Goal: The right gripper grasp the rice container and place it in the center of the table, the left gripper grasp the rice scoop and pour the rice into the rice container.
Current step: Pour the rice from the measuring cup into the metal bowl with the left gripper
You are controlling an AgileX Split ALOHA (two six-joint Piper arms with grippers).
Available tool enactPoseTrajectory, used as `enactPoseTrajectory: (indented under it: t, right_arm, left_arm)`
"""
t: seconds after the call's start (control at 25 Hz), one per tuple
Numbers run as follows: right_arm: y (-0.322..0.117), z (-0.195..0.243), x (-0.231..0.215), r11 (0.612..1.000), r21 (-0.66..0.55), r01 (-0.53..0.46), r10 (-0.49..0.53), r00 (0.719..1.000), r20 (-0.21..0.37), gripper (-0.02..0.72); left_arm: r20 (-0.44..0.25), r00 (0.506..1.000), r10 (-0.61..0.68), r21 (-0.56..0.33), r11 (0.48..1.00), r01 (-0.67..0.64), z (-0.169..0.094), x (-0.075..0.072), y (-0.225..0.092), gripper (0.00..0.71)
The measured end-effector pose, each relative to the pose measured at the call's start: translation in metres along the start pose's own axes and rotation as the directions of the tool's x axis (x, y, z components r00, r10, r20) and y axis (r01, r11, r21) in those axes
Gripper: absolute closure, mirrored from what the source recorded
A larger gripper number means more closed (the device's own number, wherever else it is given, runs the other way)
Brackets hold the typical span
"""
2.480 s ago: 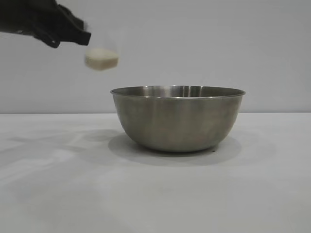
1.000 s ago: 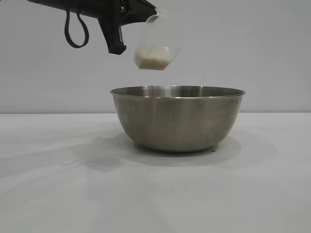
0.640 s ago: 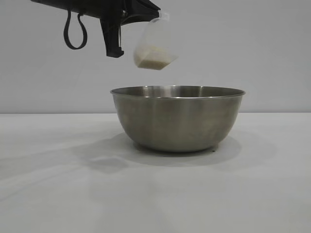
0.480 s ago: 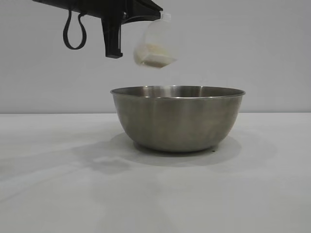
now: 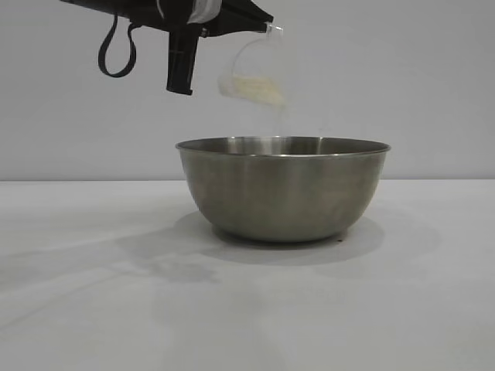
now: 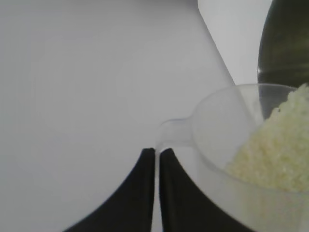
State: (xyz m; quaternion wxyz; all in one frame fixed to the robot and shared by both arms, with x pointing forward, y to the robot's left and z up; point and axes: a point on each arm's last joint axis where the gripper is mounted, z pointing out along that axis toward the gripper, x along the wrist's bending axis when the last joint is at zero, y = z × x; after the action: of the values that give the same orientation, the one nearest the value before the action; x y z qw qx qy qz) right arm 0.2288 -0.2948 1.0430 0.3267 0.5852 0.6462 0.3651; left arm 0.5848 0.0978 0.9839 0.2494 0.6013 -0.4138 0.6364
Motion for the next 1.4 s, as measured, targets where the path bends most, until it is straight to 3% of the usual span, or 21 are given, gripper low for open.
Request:
enactPoseTrajectory:
  t: [0.36,0.92,1.4]
  right_arm:
    - [0.0,0.0,0.0,1.0,0.0,0.0,0.0,1.0,0.0,0.19]
    - [0.0,0.0,0.0,1.0,0.0,0.0,0.0,1.0,0.0,0.19]
    - [0.0,0.0,0.0,1.0,0.0,0.0,0.0,1.0,0.0,0.19]
  left_arm:
    - [0.005,0.99,0.143,0.0,0.99,-0.143,0.0,-0.0004,0.0,0.71]
    - [0.004,0.926,0.377,-0.006,0.926,-0.377,0.0,-0.0005,0.0003,0.71]
    - [-0.019,0.866,0.5,-0.084,0.862,-0.5,-0.0002,-0.0023,0.0075,0.71]
